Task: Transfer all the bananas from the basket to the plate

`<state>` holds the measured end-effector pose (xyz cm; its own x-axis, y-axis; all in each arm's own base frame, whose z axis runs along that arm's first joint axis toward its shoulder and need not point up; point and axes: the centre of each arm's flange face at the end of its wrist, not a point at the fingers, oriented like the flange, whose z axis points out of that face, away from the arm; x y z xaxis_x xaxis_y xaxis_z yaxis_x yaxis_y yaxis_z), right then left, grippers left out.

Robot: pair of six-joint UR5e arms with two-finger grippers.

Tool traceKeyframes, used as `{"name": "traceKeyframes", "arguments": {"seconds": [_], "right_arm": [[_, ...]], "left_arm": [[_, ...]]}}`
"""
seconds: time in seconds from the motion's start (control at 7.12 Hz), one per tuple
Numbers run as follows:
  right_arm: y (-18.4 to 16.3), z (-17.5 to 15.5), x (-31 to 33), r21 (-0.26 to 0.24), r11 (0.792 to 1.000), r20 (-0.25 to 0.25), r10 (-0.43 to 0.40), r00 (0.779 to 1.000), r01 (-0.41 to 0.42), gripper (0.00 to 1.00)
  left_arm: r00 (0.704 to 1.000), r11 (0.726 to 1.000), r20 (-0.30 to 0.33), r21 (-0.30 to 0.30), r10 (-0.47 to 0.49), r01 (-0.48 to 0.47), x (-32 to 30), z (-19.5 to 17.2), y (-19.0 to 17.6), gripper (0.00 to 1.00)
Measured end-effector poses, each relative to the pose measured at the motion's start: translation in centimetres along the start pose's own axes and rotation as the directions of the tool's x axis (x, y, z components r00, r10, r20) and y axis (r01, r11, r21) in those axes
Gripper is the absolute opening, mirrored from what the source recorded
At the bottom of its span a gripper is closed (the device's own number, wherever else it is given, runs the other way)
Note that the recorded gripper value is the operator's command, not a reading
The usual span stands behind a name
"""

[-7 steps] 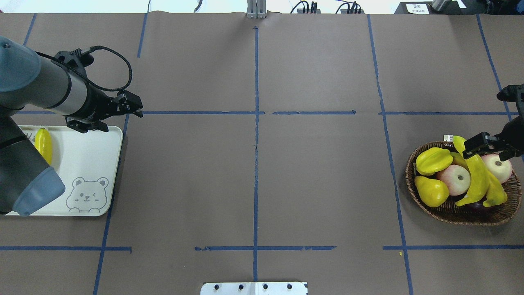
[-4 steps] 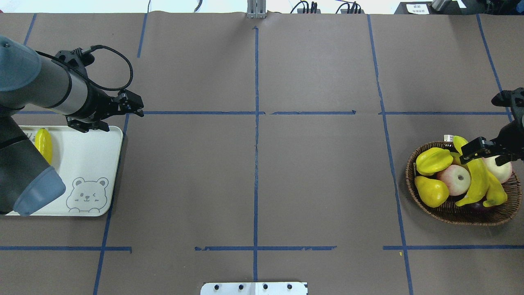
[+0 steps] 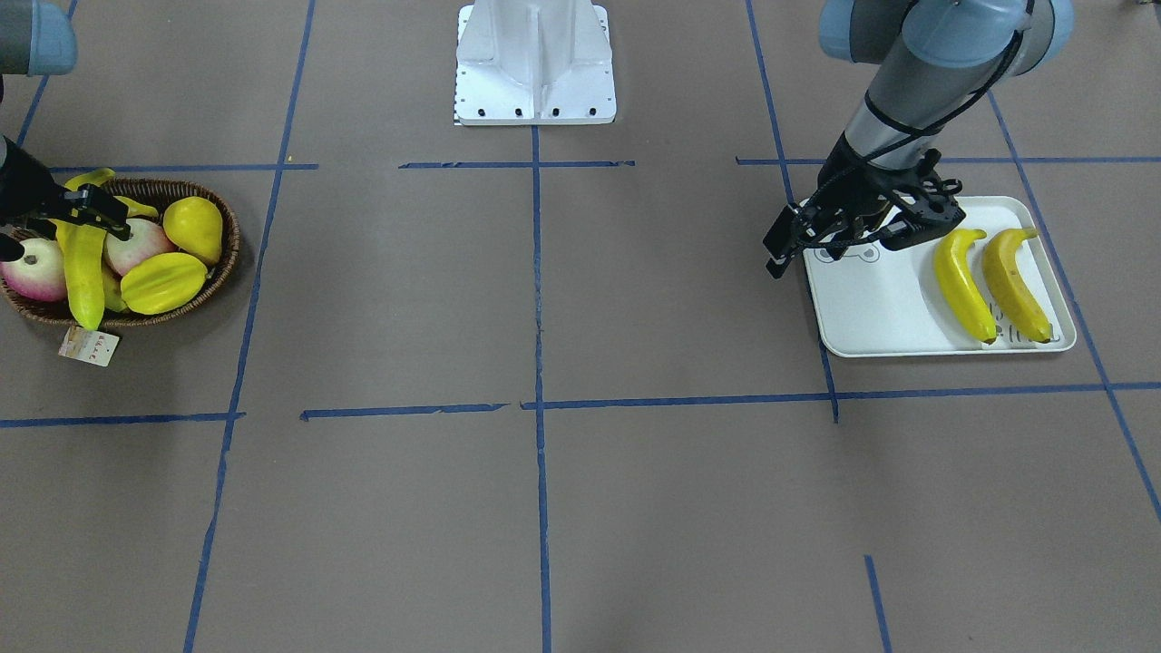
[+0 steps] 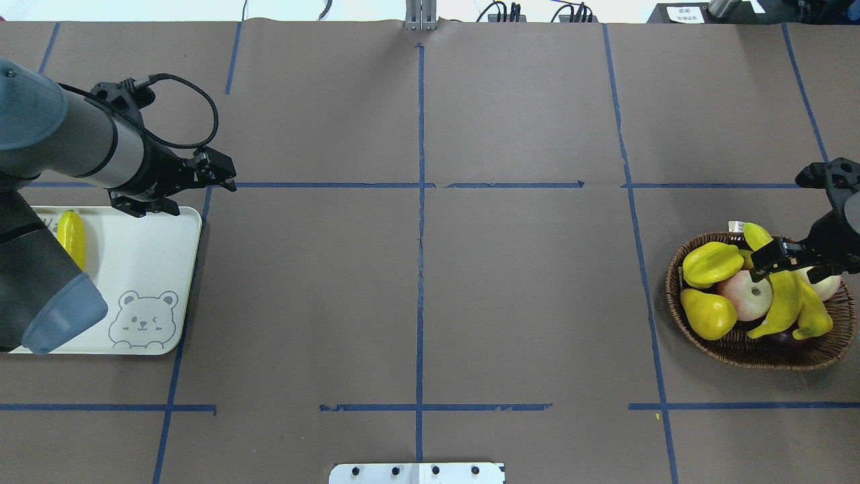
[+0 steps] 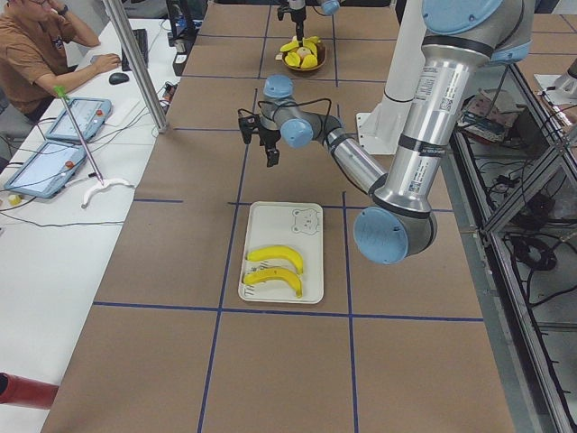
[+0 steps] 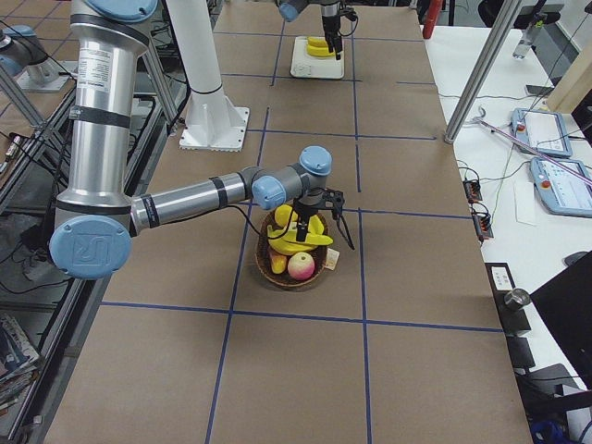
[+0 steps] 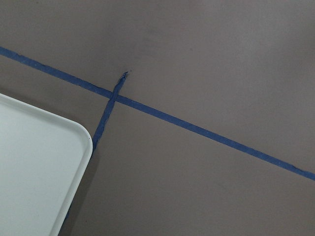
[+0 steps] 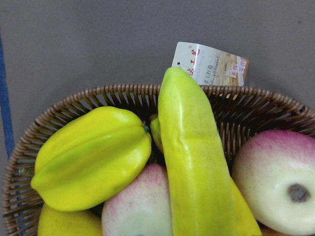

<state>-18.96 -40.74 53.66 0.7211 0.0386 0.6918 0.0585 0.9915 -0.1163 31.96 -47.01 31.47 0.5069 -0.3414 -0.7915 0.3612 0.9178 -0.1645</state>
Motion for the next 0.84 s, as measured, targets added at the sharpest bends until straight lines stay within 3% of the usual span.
{"name": "traceKeyframes", "arguments": {"seconds": [0.14,0.28,0.42,0.7,0.84], "right_arm": [[0.07,0.40,0.06,-0.008,1.000,-0.004,0.000,1.000,0.000,0.98],[0.15,0.69,0.14,-0.013,1.000,-0.007,0.000,1.000,0.000,0.89],[0.27,0.84,0.27,-0.017,1.000,-0.009,0.001,1.000,-0.001,0.55],[0.46,0.97,0.50,-0.021,1.000,-0.011,0.003,1.000,-0.003,0.20],[0.48,0.93,0.49,-0.021,1.000,-0.010,0.002,1.000,-0.002,0.07]], "left_arm": [[1.000,1.000,-0.001,0.000,0.000,0.000,0.01,-0.03,0.01,0.99],[1.000,1.000,-0.001,0.000,0.001,-0.001,0.02,-0.05,0.02,0.99],[1.000,1.000,-0.001,0.000,0.001,-0.001,0.03,-0.06,0.03,0.99],[1.000,1.000,-0.002,0.000,0.001,-0.001,0.09,-0.09,0.03,0.99],[1.000,1.000,-0.003,0.000,0.001,-0.001,0.12,-0.10,0.03,0.99]]}}
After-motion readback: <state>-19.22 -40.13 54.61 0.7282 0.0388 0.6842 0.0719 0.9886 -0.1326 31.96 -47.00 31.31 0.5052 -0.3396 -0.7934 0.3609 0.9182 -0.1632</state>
